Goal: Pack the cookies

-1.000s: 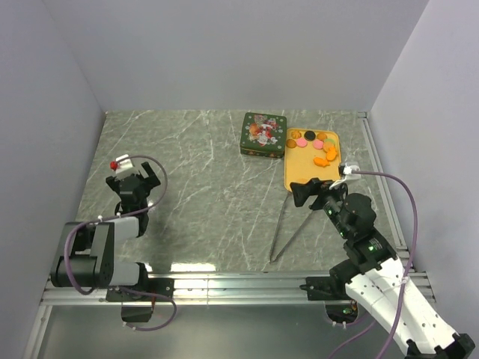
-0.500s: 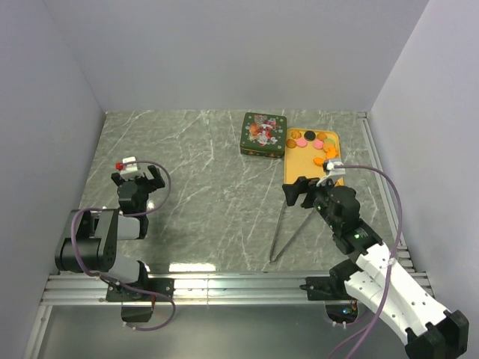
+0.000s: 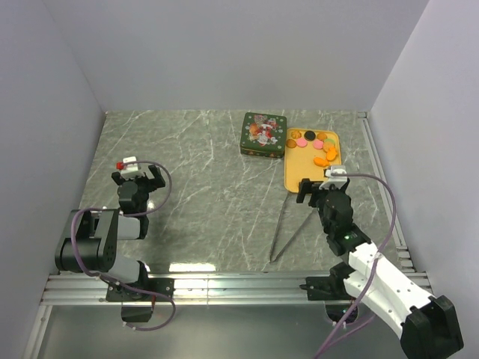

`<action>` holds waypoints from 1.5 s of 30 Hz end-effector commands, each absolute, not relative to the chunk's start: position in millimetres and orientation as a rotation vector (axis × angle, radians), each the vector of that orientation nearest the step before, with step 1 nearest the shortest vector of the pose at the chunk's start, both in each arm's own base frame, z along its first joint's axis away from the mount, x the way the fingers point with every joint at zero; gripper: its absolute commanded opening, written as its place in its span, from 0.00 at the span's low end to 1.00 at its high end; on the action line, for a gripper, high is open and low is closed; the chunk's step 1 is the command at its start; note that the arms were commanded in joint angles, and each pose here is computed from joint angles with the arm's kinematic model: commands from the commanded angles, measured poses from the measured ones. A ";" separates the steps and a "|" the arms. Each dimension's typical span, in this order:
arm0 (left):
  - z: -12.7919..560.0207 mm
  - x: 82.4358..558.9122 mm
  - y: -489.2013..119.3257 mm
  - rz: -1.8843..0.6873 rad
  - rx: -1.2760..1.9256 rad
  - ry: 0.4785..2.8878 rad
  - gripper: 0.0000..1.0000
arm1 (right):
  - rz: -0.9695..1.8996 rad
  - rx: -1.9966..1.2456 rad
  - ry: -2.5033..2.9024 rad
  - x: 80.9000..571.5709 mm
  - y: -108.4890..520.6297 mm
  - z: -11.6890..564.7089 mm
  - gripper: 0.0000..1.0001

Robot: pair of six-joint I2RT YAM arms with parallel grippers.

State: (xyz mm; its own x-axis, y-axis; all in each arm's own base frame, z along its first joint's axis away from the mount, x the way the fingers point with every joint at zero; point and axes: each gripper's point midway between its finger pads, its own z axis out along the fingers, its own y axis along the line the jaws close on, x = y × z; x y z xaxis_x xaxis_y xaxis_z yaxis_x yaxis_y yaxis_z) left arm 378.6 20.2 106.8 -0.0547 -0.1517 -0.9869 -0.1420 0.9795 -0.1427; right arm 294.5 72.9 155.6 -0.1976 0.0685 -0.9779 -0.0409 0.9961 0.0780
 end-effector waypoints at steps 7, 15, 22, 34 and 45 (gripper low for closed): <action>125.8 382.6 16.0 -0.022 -0.193 1.564 1.00 | -0.004 0.076 1.622 302.3 28.3 138.7 1.00; 125.8 382.6 16.0 -0.022 -0.193 1.564 0.99 | -0.005 0.107 1.607 330.8 22.6 141.5 1.00; 126.4 383.0 15.3 -0.024 -0.193 1.562 0.99 | 0.025 0.042 1.703 377.9 31.6 142.1 1.00; 125.8 382.6 15.6 -0.022 -0.193 1.564 0.99 | 0.028 0.134 1.564 367.6 2.2 139.1 1.00; 125.8 383.0 15.4 -0.021 -0.192 1.564 0.99 | 0.026 0.139 1.561 367.0 1.1 139.5 1.00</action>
